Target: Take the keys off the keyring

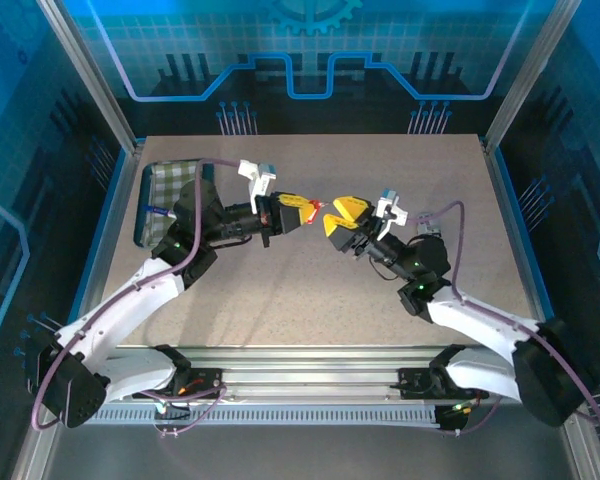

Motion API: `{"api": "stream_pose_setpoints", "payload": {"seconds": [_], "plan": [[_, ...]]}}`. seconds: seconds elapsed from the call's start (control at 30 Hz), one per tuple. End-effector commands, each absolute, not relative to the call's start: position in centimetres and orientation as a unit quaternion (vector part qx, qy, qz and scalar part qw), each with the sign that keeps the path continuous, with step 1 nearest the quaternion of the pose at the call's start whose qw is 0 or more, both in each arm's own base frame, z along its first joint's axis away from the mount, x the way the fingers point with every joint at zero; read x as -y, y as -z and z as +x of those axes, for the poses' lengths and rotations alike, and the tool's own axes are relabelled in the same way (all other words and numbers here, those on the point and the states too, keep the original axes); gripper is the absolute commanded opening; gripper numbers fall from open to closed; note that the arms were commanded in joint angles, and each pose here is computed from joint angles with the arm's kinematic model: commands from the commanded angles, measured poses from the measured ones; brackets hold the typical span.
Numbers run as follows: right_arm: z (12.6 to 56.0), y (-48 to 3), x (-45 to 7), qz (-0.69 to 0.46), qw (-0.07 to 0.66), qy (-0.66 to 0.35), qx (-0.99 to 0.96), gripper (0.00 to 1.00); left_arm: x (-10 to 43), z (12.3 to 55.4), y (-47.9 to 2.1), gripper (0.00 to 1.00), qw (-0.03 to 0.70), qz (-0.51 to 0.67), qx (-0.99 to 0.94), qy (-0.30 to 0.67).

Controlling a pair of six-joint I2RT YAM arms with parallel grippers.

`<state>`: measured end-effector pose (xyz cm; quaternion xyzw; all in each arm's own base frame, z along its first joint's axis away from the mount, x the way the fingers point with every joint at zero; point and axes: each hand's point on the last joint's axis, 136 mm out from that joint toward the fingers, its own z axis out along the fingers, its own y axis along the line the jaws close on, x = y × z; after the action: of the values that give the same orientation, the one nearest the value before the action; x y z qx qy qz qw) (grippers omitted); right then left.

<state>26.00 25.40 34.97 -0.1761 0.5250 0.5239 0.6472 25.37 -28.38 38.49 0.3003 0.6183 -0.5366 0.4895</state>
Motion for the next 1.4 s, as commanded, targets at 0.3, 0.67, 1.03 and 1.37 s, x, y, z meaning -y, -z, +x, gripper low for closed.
{"api": "stream_pose_setpoints", "payload": {"seconds": [0.3, 0.67, 1.03, 1.37], "plan": [[22.5, -40.5, -26.3, -0.209, 0.686, -0.566, -0.407, 0.6, 27.9, 24.5, -39.9, 0.0, 0.508, 0.305, -0.596, 0.542], [22.9, -40.7, -26.7, -0.205, 0.682, -0.57, -0.409, 0.46, 27.8, 24.3, -39.9, 0.0, 0.512, 0.305, -0.592, 0.543], [22.9, -40.1, -26.8, -0.208, 0.675, -0.573, -0.415, 0.25, 27.6, 24.5, -40.1, 0.0, 0.526, 0.301, -0.588, 0.536], [23.3, -40.3, -26.9, -0.198, 0.667, -0.579, -0.425, 0.1, 27.3, 24.6, -40.0, 0.0, 0.538, 0.303, -0.591, 0.519]]}}
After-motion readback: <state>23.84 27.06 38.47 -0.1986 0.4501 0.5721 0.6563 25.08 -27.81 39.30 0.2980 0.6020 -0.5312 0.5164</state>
